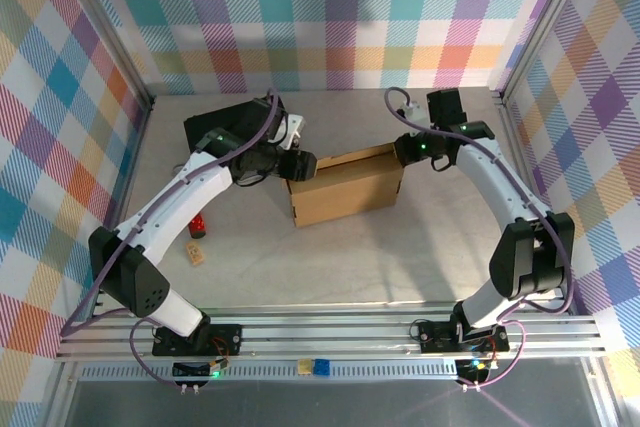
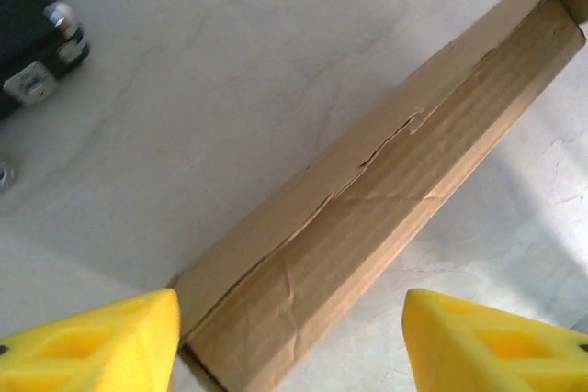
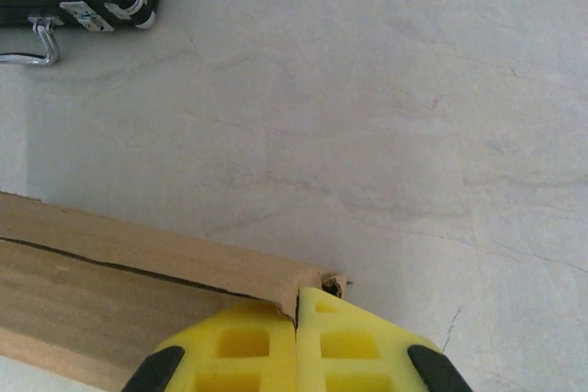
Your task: Fold the paper box
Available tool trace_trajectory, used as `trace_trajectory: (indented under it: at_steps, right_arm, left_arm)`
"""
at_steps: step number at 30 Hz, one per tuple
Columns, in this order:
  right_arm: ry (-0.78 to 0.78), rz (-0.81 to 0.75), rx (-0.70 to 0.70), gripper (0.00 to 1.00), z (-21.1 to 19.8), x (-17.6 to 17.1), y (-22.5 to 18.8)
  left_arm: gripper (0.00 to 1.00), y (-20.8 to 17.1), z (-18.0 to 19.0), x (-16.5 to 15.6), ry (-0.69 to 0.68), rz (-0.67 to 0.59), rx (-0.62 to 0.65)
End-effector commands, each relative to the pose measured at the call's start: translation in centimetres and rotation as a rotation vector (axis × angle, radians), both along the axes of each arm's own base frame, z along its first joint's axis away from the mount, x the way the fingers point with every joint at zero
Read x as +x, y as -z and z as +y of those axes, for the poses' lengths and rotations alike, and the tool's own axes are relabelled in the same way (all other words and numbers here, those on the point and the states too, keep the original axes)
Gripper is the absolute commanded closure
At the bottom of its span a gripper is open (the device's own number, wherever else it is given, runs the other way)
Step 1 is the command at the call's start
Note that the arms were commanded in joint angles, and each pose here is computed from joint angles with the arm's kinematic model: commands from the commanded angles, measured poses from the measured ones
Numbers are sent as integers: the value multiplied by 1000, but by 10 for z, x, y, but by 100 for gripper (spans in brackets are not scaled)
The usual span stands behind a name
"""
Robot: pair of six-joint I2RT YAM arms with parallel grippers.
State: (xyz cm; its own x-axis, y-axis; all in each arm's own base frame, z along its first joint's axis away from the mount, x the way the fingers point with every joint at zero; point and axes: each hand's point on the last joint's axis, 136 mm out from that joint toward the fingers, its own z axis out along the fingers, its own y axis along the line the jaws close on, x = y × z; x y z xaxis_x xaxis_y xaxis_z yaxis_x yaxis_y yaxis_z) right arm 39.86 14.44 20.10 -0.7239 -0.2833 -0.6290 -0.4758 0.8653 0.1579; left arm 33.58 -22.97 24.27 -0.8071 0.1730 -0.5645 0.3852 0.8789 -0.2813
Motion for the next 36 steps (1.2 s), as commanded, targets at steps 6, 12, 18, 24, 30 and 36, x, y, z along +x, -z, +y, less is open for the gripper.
trace_trajectory:
  at_steps: [6,12,18,24,30,36]
  right_arm:
    - [16,27,-6,100,3,4,7]
    - [-2,36,3,100,6,2,8]
    - [-7,43,6,100,7,2,10]
    - [-7,51,10,100,8,3,12]
    - [-15,51,14,100,10,3,11]
    - [-21,53,17,100,12,4,11]
  left_arm:
    - [43,-10,45,-18,-156,160,30]
    - [43,3,61,-29,-114,197,159]
    - [44,10,60,-16,-74,153,194]
    - [59,29,46,3,-81,198,182]
    - [61,33,45,15,-98,173,194]
    - [74,38,40,18,-90,190,184]
